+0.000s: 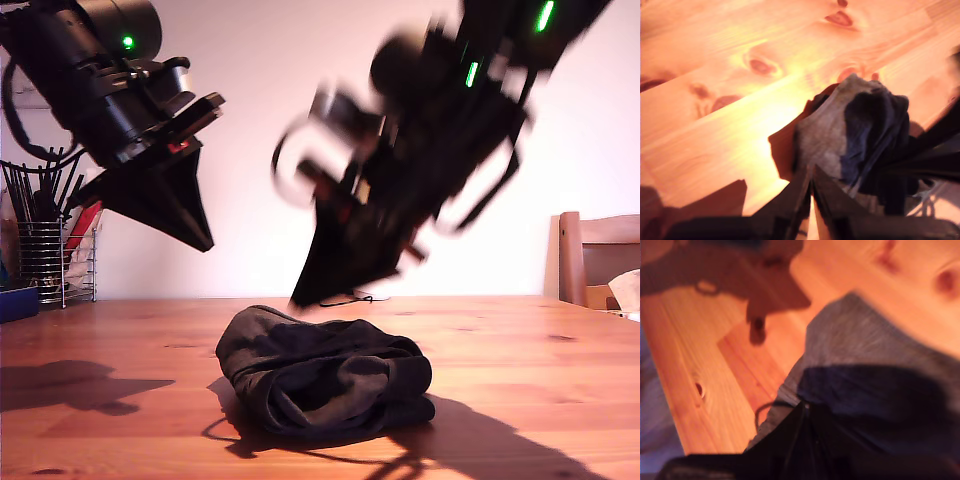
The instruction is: Fold the underwear in front of you. After folding it, place it to the right side.
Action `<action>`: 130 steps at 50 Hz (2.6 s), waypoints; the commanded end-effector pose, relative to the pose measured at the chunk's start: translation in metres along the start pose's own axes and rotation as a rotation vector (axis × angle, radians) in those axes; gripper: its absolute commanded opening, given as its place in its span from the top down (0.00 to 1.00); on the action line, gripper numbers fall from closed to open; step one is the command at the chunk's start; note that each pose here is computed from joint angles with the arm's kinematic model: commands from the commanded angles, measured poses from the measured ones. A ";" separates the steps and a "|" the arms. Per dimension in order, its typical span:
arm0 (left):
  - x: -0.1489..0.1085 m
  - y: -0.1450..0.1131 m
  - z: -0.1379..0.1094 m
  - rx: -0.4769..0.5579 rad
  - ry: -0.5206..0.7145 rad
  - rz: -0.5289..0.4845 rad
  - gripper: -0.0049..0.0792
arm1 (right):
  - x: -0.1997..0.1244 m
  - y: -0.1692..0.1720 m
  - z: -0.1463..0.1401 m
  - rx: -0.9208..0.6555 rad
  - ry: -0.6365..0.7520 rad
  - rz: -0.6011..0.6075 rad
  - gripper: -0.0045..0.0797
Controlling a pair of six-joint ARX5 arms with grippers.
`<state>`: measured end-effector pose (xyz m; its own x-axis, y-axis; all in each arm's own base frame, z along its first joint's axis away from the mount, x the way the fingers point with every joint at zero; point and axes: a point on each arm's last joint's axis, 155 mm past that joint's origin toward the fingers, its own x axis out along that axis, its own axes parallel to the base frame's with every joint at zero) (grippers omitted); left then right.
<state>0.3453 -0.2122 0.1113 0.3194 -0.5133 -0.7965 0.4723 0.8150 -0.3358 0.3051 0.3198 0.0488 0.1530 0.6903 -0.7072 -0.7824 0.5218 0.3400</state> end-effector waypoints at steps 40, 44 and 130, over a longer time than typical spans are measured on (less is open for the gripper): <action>0.001 0.001 0.000 0.018 -0.009 -0.001 0.96 | -0.049 -0.143 -0.135 0.172 0.470 -0.545 0.96; 0.001 0.000 0.000 0.018 -0.008 -0.005 0.96 | -0.062 -0.151 -0.155 0.196 0.530 -0.574 0.96; -0.123 -0.029 0.012 0.318 -0.767 0.032 0.96 | -0.210 -0.007 0.021 -0.032 -0.648 -0.506 0.96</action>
<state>0.3068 -0.1784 0.2334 0.7510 -0.6275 -0.2056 0.6287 0.7747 -0.0679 0.2974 0.1834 0.2138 0.7961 0.5329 -0.2868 -0.5433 0.8381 0.0490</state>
